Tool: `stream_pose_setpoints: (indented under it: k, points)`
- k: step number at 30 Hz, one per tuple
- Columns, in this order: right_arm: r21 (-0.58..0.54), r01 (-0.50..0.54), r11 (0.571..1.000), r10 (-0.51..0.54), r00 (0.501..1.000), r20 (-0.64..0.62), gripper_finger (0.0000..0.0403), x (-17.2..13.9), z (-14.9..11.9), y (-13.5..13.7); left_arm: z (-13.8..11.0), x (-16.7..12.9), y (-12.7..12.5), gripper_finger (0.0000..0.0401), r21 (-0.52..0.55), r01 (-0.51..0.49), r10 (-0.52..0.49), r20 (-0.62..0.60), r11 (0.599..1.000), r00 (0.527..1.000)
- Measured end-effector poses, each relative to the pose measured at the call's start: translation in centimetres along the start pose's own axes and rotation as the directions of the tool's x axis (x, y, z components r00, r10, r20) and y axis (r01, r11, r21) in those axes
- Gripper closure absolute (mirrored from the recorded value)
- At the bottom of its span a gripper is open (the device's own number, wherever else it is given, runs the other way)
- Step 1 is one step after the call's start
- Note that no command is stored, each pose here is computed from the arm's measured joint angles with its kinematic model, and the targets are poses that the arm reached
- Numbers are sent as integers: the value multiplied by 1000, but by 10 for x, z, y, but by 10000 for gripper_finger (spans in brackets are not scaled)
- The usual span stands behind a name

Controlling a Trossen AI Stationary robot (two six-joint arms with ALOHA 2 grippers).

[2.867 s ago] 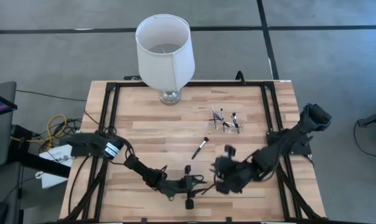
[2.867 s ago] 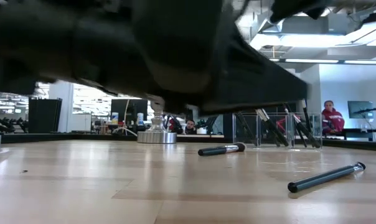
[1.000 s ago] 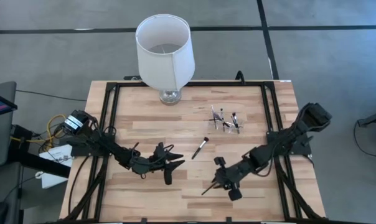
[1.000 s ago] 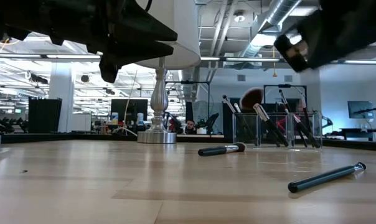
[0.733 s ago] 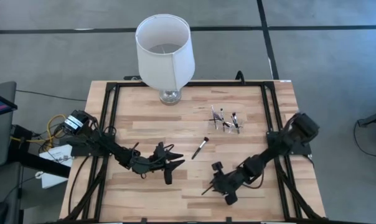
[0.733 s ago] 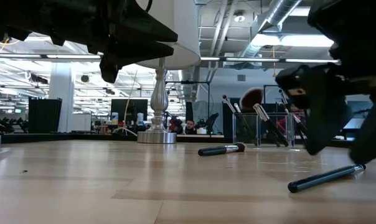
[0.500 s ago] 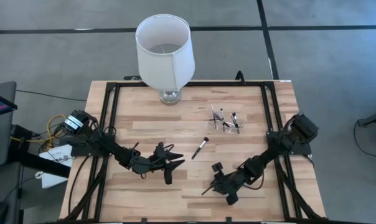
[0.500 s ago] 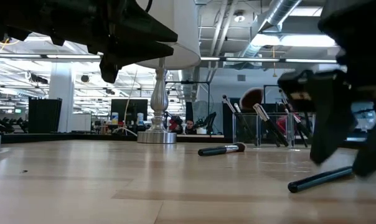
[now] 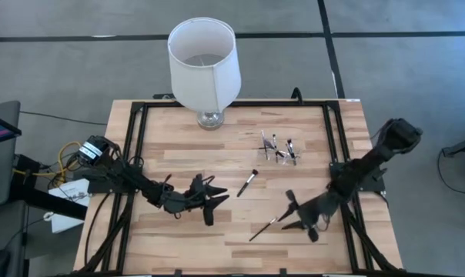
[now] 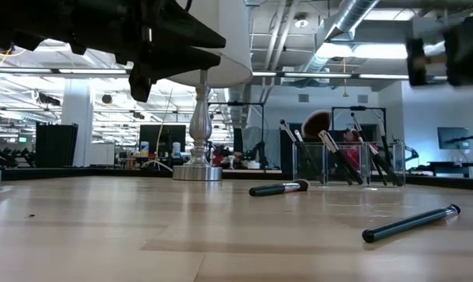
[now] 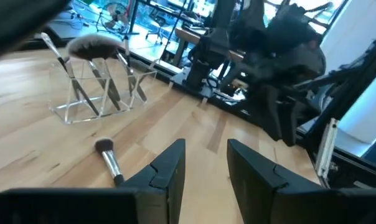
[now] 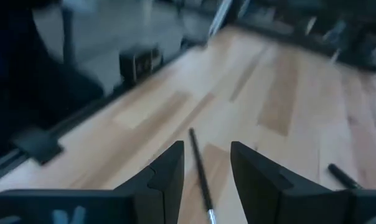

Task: Pick & Place Makeup Supplies
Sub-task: Put the black makeup brush into the transparent organizer

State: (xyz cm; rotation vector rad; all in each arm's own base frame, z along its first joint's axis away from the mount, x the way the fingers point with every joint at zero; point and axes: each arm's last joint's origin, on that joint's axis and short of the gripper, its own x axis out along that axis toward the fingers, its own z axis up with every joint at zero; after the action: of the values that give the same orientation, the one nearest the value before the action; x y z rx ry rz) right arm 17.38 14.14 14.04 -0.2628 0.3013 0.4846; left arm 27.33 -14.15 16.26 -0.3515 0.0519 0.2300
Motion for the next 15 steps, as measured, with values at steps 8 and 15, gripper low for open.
stream_pose_setpoints:
  k: [8,15]
  points:
    - [225,-33,974,21,998,54,283,25,-44,-18,6,9,10,286,-22,-41,41,28,999,999]
    - [131,-73,989,83,994,-72,283,66,-72,-9,7,11,12,286,-21,-47,48,30,999,998]
